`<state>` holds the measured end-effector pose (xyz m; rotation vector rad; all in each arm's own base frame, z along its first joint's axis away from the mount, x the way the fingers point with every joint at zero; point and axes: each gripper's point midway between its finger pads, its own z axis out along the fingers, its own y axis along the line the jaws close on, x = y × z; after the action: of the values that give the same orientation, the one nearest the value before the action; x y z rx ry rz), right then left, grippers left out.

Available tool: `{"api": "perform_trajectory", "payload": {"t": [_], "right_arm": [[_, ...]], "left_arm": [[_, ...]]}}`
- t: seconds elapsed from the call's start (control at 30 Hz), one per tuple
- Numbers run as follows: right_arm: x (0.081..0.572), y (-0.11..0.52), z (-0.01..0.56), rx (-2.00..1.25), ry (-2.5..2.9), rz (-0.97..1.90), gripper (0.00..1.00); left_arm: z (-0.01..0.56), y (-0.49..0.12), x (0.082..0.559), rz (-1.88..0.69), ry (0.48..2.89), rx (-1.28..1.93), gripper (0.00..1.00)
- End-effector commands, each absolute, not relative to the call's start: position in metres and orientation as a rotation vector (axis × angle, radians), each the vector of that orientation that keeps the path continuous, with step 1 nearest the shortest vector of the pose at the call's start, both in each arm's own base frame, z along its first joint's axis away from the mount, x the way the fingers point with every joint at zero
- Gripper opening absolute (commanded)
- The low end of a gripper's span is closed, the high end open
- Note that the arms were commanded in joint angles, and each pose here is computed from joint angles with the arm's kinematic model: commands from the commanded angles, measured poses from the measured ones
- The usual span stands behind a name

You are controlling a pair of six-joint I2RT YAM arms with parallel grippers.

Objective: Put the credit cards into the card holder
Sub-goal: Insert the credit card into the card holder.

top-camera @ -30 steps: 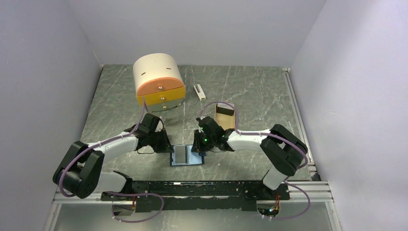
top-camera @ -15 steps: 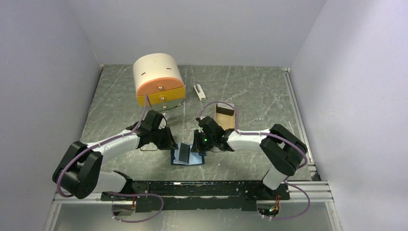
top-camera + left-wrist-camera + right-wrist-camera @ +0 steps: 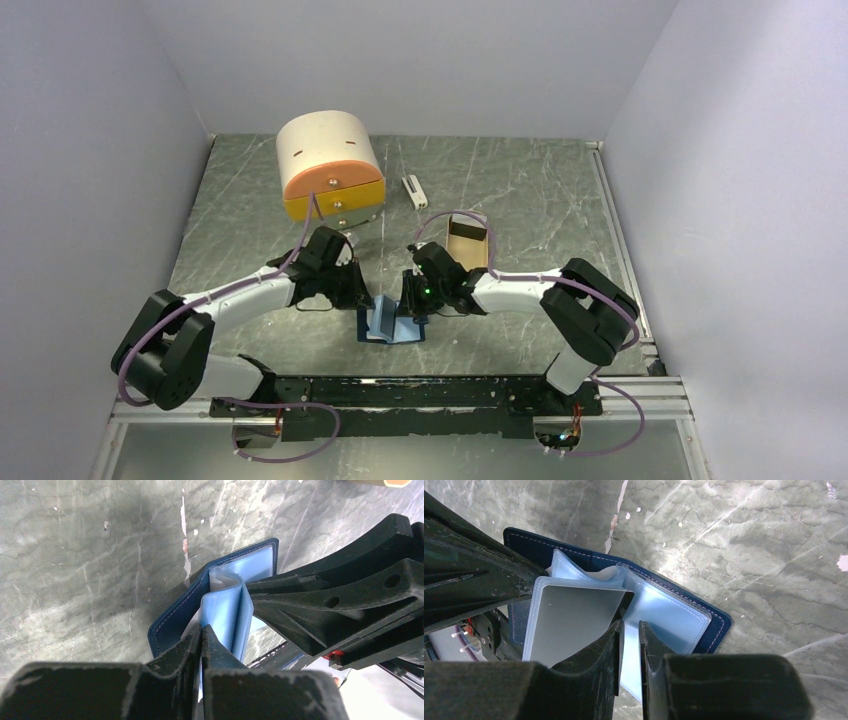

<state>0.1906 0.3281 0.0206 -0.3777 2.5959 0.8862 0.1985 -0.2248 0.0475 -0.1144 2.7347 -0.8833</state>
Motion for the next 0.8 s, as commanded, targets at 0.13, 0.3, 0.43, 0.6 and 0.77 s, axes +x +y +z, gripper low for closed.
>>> {"api": "perform_trajectory", "payload": {"t": [0.13,0.3,0.43,0.6,0.77], "right_arm": [[0.186,0.316,0.007,-0.365,2.627,0.838,0.21],[0.185,0.315,0.007,-0.366,2.629,0.836,0.21],[0.185,0.316,0.006,-0.363,2.629,0.842,0.21],[0.185,0.315,0.006,-0.364,2.629,0.841,0.21],[0.184,0.315,0.006,-0.365,2.631,0.84,0.2]], "left_arm": [[0.054,-0.221,0.202,-0.811,2.73,-0.144,0.09],[0.072,-0.222,0.204,-0.838,2.687,-0.157,0.11],[0.083,-0.231,0.202,-0.926,2.66,-0.131,0.11],[0.085,-0.228,0.203,-0.903,2.654,-0.143,0.12],[0.091,-0.227,0.203,-0.899,2.643,-0.141,0.16]]}}
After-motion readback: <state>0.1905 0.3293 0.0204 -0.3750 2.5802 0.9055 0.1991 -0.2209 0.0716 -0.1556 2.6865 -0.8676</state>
